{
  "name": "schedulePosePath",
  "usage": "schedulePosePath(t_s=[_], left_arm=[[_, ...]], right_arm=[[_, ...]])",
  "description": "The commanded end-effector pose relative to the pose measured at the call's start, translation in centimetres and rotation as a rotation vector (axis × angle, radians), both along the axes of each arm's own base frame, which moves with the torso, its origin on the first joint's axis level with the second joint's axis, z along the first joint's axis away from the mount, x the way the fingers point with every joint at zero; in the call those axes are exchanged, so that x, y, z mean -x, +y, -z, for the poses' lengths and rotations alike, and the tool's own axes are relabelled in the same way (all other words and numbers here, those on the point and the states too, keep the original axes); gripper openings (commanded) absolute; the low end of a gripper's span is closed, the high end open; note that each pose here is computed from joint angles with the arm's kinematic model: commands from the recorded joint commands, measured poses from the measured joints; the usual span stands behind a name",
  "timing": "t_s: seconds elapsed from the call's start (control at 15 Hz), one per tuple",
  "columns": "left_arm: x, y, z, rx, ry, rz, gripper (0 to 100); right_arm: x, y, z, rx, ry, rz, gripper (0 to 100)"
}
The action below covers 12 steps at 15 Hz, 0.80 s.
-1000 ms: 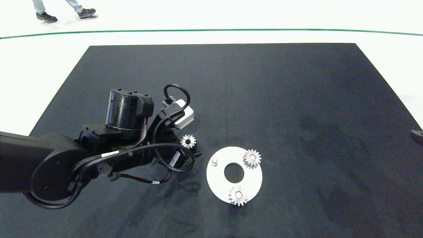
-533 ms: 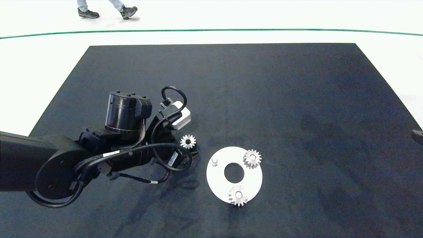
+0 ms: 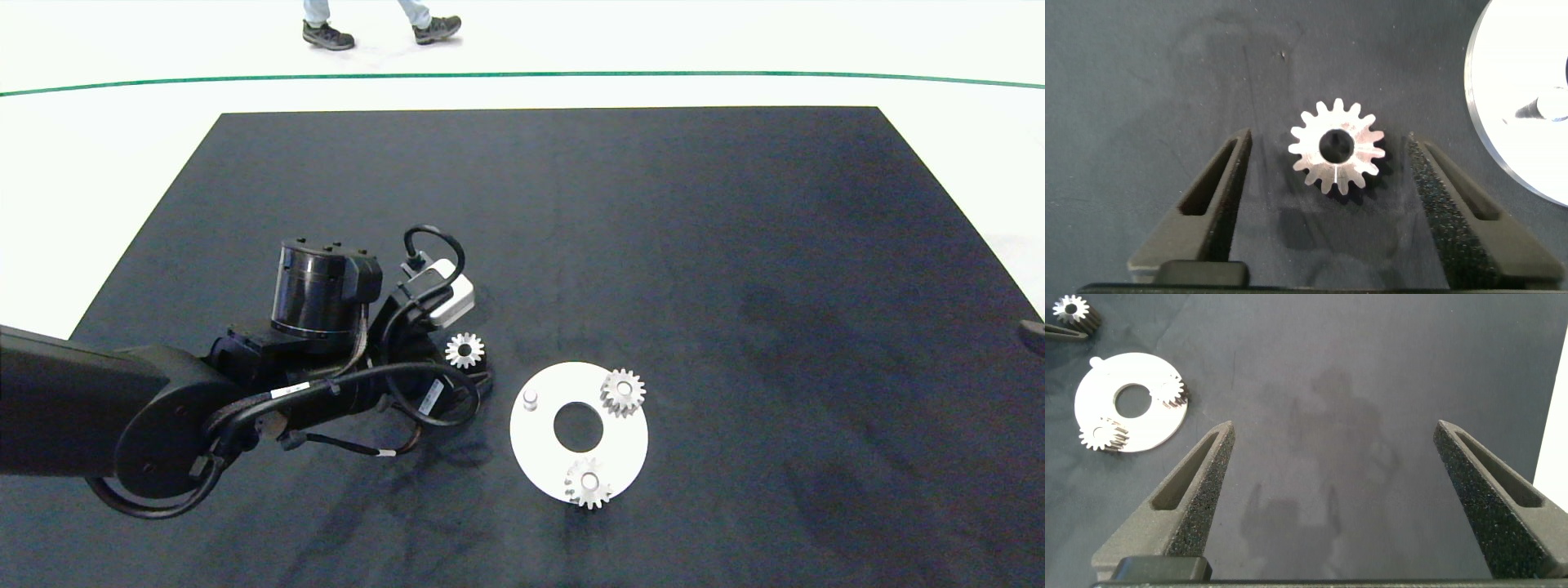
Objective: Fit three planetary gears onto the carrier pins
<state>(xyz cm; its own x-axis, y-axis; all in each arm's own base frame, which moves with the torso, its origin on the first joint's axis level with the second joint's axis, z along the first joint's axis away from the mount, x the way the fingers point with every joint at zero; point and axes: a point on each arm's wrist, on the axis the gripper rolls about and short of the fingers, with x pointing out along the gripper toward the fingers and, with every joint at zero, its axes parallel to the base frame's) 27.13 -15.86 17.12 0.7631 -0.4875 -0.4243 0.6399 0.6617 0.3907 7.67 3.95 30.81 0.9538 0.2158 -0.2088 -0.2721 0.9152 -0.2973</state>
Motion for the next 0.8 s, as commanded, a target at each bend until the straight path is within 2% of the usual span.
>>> schedulePosePath(t_s=[0.07,0.4,0.67,0.8], left_arm=[[0.0,0.0,0.3,-0.006,0.006,0.001,69],[0.0,0.0,0.3,-0.014,0.0,0.006,58],[0.1,0.1,0.4,-0.015,0.003,0.004,51],[0.2,0.1,0.4,-0.017,0.006,0.004,46]], right_arm=[[-0.1,0.0,0.0,0.005,0.003,0.001,100],[-0.2,0.1,0.3,0.011,0.016,0.001,100],[-0.8,0.5,2.3,0.043,0.088,0.003,100],[-0.9,0.6,2.7,0.05,0.103,0.004,100]])
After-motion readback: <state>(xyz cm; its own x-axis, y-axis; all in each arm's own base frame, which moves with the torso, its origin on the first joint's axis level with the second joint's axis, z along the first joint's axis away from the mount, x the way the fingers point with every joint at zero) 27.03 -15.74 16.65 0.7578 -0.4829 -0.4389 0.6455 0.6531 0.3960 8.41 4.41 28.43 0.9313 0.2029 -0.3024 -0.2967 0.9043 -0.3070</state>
